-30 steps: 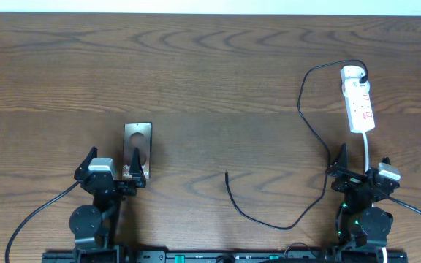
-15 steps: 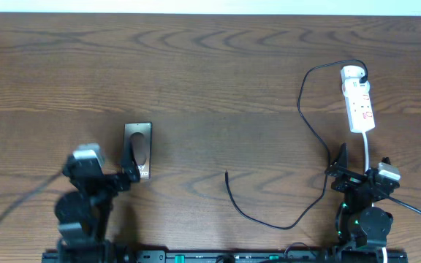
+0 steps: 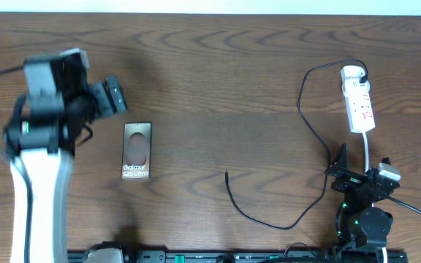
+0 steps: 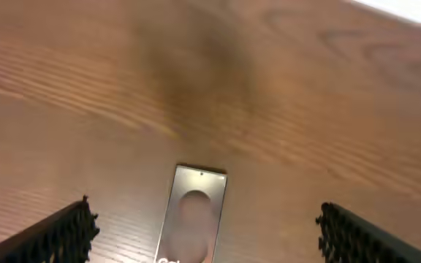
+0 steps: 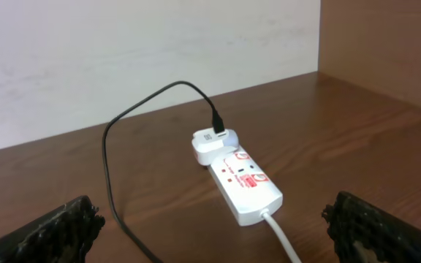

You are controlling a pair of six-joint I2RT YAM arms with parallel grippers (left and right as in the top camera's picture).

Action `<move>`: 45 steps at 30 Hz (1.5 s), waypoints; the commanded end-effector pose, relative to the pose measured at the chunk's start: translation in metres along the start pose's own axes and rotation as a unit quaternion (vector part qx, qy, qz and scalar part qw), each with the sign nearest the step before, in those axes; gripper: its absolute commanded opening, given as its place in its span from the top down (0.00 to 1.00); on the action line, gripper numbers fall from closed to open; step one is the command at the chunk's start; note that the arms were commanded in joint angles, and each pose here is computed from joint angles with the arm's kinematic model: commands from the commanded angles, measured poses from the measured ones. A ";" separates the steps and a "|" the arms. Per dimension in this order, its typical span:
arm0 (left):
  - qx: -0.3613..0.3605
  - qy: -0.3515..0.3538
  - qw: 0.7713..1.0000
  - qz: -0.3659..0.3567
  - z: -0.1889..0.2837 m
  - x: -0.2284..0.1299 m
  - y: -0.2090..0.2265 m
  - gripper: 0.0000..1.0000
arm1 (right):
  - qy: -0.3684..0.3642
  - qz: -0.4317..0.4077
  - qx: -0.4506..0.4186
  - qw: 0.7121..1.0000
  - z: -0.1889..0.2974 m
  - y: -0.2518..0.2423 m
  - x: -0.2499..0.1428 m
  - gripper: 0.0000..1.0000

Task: Plug charger to phone and switch on socket
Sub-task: 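Move the left gripper over the silver phone and lower toward it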

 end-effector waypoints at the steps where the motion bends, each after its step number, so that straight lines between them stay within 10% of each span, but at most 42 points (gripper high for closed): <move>1: -0.013 0.054 0.998 0.008 -0.029 -0.001 -0.002 0.05 | -0.001 -0.004 -0.003 1.000 0.000 -0.001 0.000 0.01; 5: -0.006 0.121 0.993 0.017 -0.066 -0.019 0.003 0.05 | -0.001 -0.004 -0.003 1.000 0.000 -0.001 0.000 0.01; 8: 0.000 0.157 0.987 0.021 -0.083 -0.031 0.007 0.67 | -0.001 -0.004 -0.003 1.000 0.000 -0.001 0.000 0.01; 9: 0.000 0.165 0.986 0.023 -0.089 -0.034 0.008 0.68 | -0.001 -0.004 -0.003 1.000 0.000 -0.001 0.000 0.01; 10: -0.002 0.170 0.985 0.024 -0.093 -0.035 0.007 0.51 | -0.001 -0.004 -0.003 1.000 0.000 -0.001 0.000 0.01; 11: -0.002 0.176 0.984 0.027 -0.096 -0.037 0.008 0.05 | -0.001 -0.004 -0.003 1.000 0.000 -0.001 0.000 0.01; 12: -0.002 0.181 0.983 0.027 -0.099 -0.039 0.008 0.02 | -0.001 -0.004 -0.003 1.000 0.000 -0.001 0.000 0.01; 45: 0.031 0.321 0.944 -0.069 -0.136 -0.140 0.017 0.02 | -0.001 -0.004 -0.003 1.000 0.000 -0.001 0.000 0.01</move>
Point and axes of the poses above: each gripper's point midway between its finger pads, its own z axis back along the fingers, its own y axis along the line the jaws close on, x = y × z, the point moved 2 cm from there along z, back along the fingers, and after that the axes turned 2 degrees about -z, right-handed, at the moved point
